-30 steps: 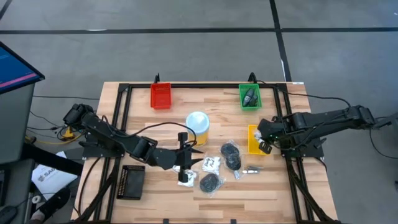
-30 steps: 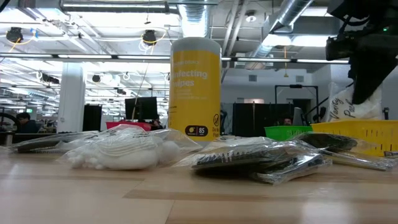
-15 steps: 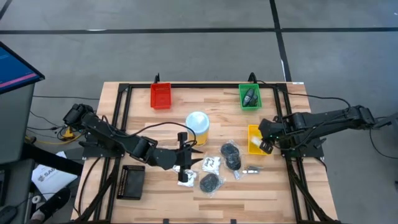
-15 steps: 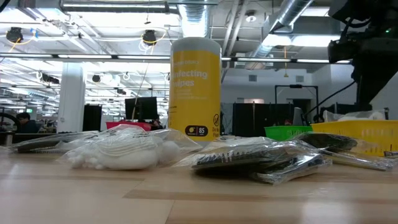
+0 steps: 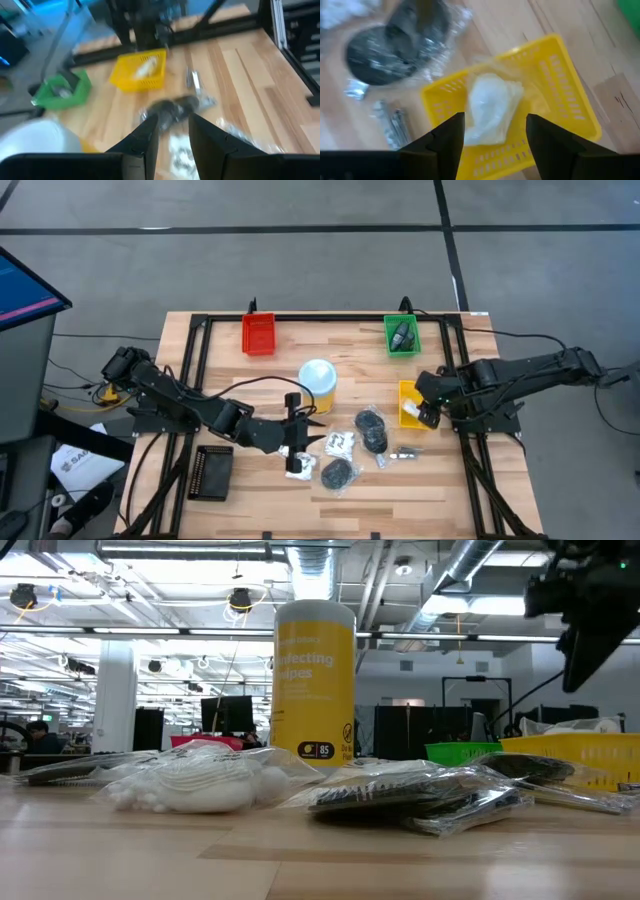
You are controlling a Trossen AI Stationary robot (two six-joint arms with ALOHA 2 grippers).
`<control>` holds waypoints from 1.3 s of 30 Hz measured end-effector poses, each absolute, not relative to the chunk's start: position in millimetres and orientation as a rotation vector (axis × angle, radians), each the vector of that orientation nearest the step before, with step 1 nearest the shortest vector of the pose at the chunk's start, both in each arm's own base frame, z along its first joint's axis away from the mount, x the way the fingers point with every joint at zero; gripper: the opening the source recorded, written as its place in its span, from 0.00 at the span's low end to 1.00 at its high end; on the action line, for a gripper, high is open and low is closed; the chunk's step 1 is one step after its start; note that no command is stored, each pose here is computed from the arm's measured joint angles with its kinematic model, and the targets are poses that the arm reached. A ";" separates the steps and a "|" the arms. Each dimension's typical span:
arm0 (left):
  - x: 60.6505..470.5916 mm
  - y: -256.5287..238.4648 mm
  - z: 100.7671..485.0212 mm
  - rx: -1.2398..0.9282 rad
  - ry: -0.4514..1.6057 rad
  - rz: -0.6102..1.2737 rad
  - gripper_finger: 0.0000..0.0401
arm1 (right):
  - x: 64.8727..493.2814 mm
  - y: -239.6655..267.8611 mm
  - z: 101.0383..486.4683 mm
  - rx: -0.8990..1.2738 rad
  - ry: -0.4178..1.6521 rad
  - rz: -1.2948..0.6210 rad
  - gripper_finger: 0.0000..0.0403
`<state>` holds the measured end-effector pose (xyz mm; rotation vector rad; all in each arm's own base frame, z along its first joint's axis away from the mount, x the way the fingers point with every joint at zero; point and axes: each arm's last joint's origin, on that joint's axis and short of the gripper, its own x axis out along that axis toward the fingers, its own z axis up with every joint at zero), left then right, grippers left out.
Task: Pick & Place Travel size toiletries
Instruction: Put the white cotton pack into the yellow bin
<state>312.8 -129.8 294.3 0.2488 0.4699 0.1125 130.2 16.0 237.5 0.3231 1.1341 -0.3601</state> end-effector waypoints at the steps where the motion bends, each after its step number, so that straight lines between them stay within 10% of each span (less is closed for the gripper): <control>1: 311.6 -129.5 292.0 0.243 0.494 0.109 0.24 | 131.1 17.7 241.3 0.322 1.120 -0.345 0.49; 39: 276.9 -40.8 176.6 -0.143 1.132 -0.048 0.25 | 154.9 50.5 275.9 0.281 0.772 -0.042 0.45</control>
